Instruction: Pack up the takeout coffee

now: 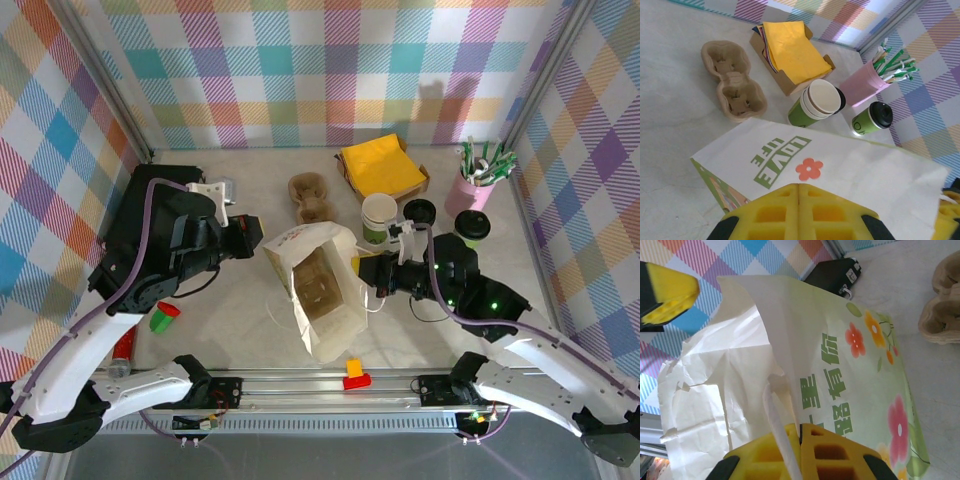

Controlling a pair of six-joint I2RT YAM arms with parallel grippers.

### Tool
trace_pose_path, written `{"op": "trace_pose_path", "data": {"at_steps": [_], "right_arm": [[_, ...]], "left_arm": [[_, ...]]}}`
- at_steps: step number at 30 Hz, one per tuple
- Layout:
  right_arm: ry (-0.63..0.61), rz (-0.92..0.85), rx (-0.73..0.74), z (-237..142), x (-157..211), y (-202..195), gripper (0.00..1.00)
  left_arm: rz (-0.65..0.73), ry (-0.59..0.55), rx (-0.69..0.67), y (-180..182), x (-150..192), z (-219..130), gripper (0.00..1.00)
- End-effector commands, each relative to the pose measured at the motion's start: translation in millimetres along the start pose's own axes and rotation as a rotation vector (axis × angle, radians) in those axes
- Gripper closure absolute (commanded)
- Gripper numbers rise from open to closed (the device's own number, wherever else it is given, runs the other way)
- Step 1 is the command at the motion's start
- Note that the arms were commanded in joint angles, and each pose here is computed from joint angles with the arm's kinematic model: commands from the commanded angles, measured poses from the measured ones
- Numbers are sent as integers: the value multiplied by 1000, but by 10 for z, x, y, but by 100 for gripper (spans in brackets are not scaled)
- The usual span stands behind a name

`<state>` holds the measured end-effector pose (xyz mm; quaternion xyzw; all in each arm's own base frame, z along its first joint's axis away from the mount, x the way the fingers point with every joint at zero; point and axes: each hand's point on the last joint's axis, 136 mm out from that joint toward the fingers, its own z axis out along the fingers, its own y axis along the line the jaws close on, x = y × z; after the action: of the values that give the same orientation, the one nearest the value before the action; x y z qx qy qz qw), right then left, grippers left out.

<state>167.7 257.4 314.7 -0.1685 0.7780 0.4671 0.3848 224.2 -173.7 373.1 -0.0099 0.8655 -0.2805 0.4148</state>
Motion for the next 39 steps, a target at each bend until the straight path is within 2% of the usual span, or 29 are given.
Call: {"op": "trace_pose_path", "data": {"at_steps": [1,6,10,22,27,31,35,39], "right_arm": [[-84,-76,-41,-84,-121,129,95],[-101,-81,-2,-127,-88,55,95],[-109,-10,107,-158,-120,-118,100],[-88,38,135,-153,-54,-189,98],[-79,139,253,-174,-60,-360,97],[-18,233,376,-169,-11,-497,99],[40,299,508,-172,45,-638,92],[35,302,550,-136,13,-776,91]], "left_arm": [[17,-1,-42,111,23,22,100],[12,8,-59,146,34,63,100],[4,12,-67,154,25,89,100],[-3,41,-66,141,60,177,100],[-9,51,-67,134,63,204,100],[-13,59,-59,121,72,218,100],[-17,58,-47,112,79,204,100],[-20,56,-51,136,92,173,100]]}}
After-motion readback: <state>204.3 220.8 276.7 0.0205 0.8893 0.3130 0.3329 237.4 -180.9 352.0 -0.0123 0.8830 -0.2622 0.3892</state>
